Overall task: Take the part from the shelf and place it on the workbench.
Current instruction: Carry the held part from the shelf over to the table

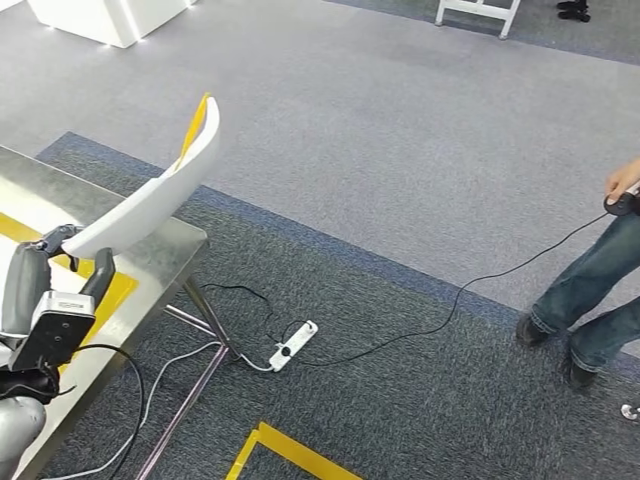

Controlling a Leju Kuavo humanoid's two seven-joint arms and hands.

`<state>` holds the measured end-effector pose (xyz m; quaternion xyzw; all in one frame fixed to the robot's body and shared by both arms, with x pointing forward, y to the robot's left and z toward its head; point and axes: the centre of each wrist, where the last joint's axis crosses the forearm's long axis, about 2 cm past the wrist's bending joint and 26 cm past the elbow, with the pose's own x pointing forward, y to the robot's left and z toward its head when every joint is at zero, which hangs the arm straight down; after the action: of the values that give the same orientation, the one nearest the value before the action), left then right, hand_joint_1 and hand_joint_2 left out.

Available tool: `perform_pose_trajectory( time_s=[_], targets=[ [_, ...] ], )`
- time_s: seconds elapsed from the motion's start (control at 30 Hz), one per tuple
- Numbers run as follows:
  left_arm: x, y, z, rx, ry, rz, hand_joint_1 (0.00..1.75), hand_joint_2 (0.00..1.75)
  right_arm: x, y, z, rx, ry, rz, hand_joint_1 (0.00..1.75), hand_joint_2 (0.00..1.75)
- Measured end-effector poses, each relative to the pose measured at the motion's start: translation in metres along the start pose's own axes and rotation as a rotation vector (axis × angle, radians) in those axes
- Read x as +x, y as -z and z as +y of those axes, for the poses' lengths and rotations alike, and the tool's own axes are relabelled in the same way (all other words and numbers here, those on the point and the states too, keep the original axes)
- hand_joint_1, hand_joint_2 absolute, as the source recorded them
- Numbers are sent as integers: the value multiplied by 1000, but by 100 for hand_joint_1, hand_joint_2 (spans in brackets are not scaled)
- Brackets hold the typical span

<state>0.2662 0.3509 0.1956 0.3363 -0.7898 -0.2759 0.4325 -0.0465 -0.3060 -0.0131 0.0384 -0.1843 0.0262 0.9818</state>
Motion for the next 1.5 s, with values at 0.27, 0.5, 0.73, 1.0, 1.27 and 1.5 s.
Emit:
perform_pose_trajectory(
  time_s=[0.27,0.5,0.73,1.0,1.27,1.5],
  targets=[
    [9,-2,-9,-16,-18,6,175,175,-6,0,-4,-18,-5,1,0,0],
    [9,1,-6,-6,-26,-4,175,175,-4,2,-4,-20,-8,16,0,0],
    [4,8,-3,2,-58,-28,175,175,1,1,0,3,-6,54,0,0],
    [0,16,1,13,-48,-38,175,175,7,1,4,17,0,37,0,0],
    [1,16,-2,10,-47,-34,175,175,5,0,4,17,4,8,0,0],
    [2,15,-3,6,-42,-23,175,175,4,0,3,14,4,7,0,0]
  ],
)
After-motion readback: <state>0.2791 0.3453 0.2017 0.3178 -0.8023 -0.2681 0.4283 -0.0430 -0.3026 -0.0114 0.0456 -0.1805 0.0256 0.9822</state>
